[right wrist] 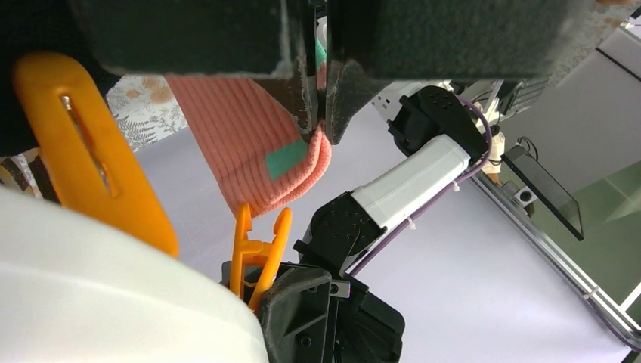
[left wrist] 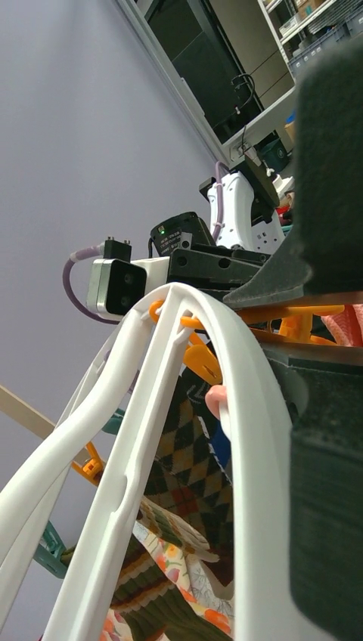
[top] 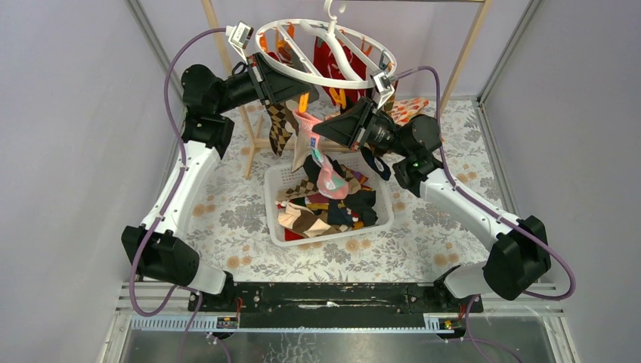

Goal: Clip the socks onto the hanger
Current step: Clamp the sock onto the hanger.

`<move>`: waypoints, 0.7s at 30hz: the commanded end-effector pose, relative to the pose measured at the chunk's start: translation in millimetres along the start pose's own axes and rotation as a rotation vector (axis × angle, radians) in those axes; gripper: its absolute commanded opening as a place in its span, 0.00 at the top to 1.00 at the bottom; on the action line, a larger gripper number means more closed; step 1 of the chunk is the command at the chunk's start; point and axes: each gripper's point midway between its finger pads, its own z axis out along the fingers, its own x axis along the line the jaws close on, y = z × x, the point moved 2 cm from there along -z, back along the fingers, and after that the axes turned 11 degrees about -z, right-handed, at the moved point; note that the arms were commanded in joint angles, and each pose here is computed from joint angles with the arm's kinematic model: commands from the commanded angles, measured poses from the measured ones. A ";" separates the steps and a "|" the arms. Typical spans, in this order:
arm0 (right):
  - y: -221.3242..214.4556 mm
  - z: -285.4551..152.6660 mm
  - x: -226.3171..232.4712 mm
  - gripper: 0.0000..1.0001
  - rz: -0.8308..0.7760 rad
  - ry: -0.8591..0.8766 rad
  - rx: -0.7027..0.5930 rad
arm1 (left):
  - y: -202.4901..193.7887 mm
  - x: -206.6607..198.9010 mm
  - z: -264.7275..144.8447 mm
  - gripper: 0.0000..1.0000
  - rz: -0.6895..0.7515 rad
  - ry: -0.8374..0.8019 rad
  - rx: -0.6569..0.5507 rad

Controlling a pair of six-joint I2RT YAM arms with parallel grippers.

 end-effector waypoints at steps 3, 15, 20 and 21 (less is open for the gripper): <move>19.0 1.4 5.4 1.00 -0.081 0.002 -0.055 | -9.3 -16.5 -2.5 1.00 0.064 -0.077 0.067; 25.2 5.4 3.0 1.00 -0.082 0.015 -0.075 | -10.9 -14.3 -2.4 1.00 0.059 -0.076 0.076; 28.4 5.0 2.7 1.00 -0.087 0.009 -0.089 | -11.2 -14.9 -2.6 1.00 0.061 -0.077 0.077; 30.0 4.8 2.2 1.00 -0.089 0.006 -0.097 | -11.3 -15.1 -2.7 1.00 0.061 -0.077 0.078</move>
